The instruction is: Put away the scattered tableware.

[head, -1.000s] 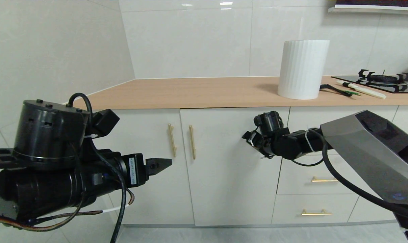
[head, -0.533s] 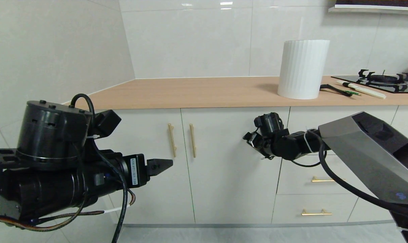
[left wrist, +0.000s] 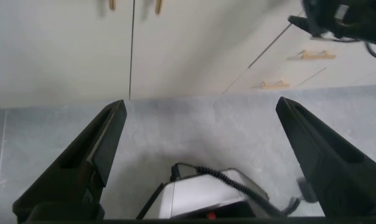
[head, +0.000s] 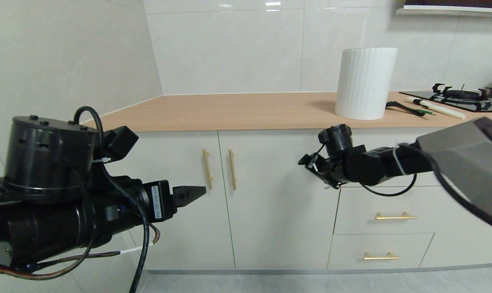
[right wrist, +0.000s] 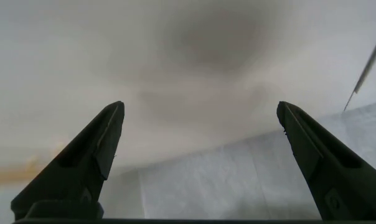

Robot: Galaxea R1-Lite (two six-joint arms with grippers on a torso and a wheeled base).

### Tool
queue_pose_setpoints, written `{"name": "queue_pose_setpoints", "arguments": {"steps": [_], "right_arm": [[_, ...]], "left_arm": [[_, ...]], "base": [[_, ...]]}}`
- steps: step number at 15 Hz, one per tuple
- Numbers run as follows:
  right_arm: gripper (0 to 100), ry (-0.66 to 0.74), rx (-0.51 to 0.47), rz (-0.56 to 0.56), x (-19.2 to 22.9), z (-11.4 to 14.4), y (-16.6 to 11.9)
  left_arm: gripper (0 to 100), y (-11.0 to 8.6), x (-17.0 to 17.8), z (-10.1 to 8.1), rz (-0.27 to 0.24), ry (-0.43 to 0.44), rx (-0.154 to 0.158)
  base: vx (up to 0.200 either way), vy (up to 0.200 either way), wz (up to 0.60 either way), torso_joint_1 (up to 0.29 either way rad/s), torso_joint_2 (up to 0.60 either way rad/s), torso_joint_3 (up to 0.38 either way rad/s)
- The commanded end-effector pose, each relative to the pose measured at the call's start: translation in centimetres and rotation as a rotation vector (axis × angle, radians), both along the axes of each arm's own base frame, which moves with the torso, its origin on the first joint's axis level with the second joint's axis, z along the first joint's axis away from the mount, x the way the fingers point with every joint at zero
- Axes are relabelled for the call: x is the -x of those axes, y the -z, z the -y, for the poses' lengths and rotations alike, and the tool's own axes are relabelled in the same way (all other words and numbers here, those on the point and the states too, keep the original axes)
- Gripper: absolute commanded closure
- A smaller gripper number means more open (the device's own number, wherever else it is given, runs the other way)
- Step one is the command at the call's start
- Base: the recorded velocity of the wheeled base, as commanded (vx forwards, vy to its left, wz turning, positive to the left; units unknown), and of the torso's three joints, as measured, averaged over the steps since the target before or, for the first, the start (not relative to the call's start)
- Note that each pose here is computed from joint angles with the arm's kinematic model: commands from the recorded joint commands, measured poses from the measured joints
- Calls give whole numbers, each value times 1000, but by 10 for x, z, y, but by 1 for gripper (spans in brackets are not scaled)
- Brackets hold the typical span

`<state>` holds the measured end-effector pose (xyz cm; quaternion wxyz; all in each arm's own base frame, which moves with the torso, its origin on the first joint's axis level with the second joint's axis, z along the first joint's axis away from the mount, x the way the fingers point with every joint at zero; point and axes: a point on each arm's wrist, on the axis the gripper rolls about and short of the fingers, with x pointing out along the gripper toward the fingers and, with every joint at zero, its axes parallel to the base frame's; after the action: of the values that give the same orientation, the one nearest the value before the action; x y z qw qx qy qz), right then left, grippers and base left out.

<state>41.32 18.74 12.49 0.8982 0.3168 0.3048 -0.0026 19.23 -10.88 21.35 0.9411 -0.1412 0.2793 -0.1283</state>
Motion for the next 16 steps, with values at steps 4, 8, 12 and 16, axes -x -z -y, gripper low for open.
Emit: {"name": "queue_pose_setpoints", "arguments": {"steps": [4, 8, 12, 16], "right_arm": [[0, -141, 93, 283, 183, 85, -135], [0, -53, 284, 431, 288, 140, -130], [0, 80, 525, 733, 425, 198, -109], [0, 172, 660, 716, 480, 205, -73]], "left_arm": [[0, -30, 49, -40, 209, -22, 1], [0, -28, 100, -68, 336, -29, 5], [0, -17, 176, -107, 471, -114, -86], [0, 9, 232, -123, 547, -166, -123]], "base": [[0, 0, 0, 0, 0, 0], [0, 0, 0, 0, 0, 0], [0, 0, 0, 0, 0, 0], [0, 0, 0, 0, 0, 0]]}}
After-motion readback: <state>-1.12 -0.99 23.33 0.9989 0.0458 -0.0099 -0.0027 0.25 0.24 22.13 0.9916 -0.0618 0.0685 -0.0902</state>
